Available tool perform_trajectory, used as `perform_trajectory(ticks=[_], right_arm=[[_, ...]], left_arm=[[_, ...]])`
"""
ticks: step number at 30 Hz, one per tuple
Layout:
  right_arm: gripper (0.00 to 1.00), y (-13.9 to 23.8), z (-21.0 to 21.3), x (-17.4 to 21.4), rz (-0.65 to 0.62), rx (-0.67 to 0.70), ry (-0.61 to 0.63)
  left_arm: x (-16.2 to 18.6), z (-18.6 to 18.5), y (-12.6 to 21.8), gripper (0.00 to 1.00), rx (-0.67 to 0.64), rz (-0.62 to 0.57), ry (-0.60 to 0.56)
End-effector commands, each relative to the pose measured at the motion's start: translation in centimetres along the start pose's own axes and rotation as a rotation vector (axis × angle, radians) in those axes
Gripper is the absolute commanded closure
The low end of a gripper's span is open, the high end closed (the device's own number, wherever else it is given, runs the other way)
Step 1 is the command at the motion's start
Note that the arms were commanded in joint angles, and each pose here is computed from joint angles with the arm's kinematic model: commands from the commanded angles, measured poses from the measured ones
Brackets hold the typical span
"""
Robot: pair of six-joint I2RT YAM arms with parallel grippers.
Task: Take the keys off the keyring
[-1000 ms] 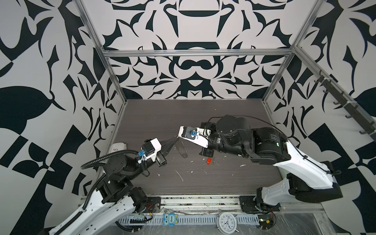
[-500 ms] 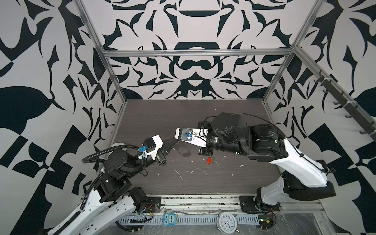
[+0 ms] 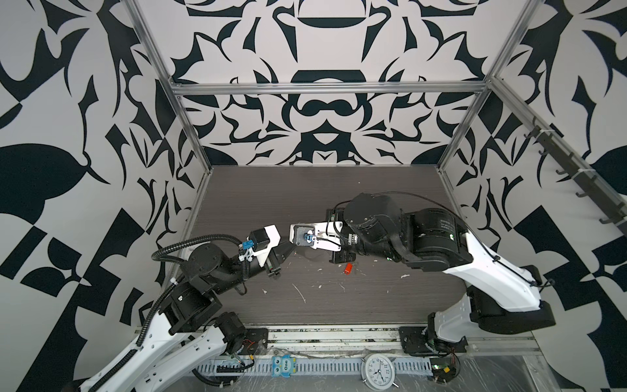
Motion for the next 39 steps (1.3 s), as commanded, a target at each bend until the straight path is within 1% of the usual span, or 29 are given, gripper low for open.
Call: perform_trajectory(ticks=[1, 3, 6, 10, 14, 18, 24, 30, 35, 37, 39], right_arm=[[1.0, 1.6, -3.3, -3.9, -0.182, 0.149, -0.039], [1.0, 1.6, -3.4, -3.8, -0.179, 0.158, -0.024], [1.0, 1.9, -2.8, -3.8, -0.193, 0.122, 0.001], [1.0, 2.2, -2.2, -3.7, -0.202, 0.09, 0.024], [1.0, 2.2, -1.1, -4.0, -0.222, 0.018, 0.032], [1.0, 1.6, -0.2, -4.0, -0.216, -0.032, 0.033], [1.0, 1.5, -0.1, -3.9, -0.214, -0.033, 0.02], [0.84, 1.4, 0.3, -3.5, -0.21, -0.047, 0.005], [0.82, 1.1, 0.8, -3.4, -0.205, -0.071, -0.009], [0.78, 1.0, 0.9, -3.3, -0.203, -0.079, -0.017], [0.78, 0.8, 1.1, -3.2, -0.199, -0.086, -0.022]], left_arm=[[2.0, -2.7, -0.2, 1.0, 0.171, 0.091, 0.057], [1.9, -3.0, 0.0, 1.0, 0.184, 0.082, 0.064], [1.5, -3.6, 0.3, 1.0, 0.222, 0.063, 0.081], [1.7, -4.1, 0.0, 1.0, 0.267, 0.077, 0.116], [1.5, -4.6, 0.0, 1.0, 0.304, 0.071, 0.141], [1.0, -4.6, 0.0, 1.0, 0.304, 0.048, 0.15], [0.6, -4.8, 0.1, 1.0, 0.32, 0.016, 0.166], [0.3, -4.9, 0.0, 1.0, 0.332, -0.009, 0.185], [-0.1, -4.5, 0.1, 1.0, 0.3, -0.052, 0.181], [-0.1, -4.4, 0.2, 1.0, 0.294, -0.062, 0.186], [-0.2, -4.4, 0.2, 1.0, 0.287, -0.077, 0.188]])
Point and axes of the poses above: each gripper's point midway between its finger pads, its own y axis back along the fingers, its own z axis along the line the jaws close on, x = y × z, the point moved 2 cm from there along y, back along the fingers, and after that the axes turned 2 degrees about -y, right-handed, at the moved point
